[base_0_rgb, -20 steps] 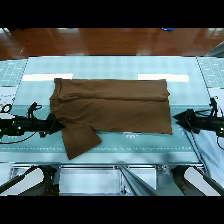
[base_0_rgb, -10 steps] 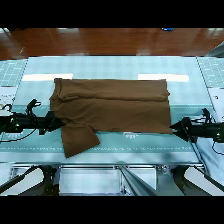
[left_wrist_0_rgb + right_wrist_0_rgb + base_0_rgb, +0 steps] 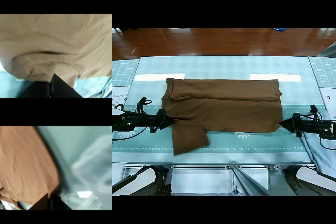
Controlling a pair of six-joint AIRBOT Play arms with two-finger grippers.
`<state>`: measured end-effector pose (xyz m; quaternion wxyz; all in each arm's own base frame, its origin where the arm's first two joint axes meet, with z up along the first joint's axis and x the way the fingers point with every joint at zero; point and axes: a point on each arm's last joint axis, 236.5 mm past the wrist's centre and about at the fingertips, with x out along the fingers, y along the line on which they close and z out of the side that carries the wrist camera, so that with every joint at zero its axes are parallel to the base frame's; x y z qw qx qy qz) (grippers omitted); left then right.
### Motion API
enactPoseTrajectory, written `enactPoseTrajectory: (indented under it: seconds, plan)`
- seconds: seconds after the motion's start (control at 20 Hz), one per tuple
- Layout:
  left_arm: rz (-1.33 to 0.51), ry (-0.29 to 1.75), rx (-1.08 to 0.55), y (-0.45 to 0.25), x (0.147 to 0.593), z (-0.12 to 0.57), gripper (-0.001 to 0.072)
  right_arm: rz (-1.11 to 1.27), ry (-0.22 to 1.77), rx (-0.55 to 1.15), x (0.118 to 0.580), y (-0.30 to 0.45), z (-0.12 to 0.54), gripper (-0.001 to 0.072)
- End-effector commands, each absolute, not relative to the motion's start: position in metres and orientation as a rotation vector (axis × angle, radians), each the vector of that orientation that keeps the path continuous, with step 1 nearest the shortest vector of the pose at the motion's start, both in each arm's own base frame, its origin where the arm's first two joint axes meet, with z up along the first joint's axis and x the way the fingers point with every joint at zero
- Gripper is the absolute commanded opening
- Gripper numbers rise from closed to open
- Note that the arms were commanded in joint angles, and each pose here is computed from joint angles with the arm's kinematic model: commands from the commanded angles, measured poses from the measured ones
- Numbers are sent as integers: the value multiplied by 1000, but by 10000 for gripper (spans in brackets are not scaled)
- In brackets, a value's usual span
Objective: Fold the shirts.
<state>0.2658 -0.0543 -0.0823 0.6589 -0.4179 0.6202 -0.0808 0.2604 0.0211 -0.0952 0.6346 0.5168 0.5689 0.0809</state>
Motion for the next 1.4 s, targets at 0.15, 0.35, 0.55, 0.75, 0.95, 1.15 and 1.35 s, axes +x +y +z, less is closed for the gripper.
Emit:
enactPoseTrajectory:
  seconds: [0.15, 0.35, 0.55, 0.75, 0.95, 1.15, 1.35]
  plan:
    - [-207, 1340, -906, -45, 291, -60, 17, 265, 1257, 1145, 276, 17, -76, 28]
    - [-200, 1247, -850, -29, 330, -39, 17, 219, 1259, 1004, 305, 16, -78, 28]
    - [-198, 1219, -851, -18, 374, -27, 17, 199, 1158, 916, 374, 1, -43, 28]
    - [-244, 1222, -814, -26, 416, -28, 17, 249, 1137, 860, 419, 5, -25, 28]
    - [-261, 1237, -818, -38, 457, -35, 17, 260, 1150, 852, 455, 13, -36, 28]
    - [-255, 1228, -834, -39, 490, -40, 17, 258, 1132, 843, 489, 14, -44, 29]
    - [-266, 1203, -820, -36, 514, -41, 17, 249, 1126, 855, 506, 9, -51, 29]
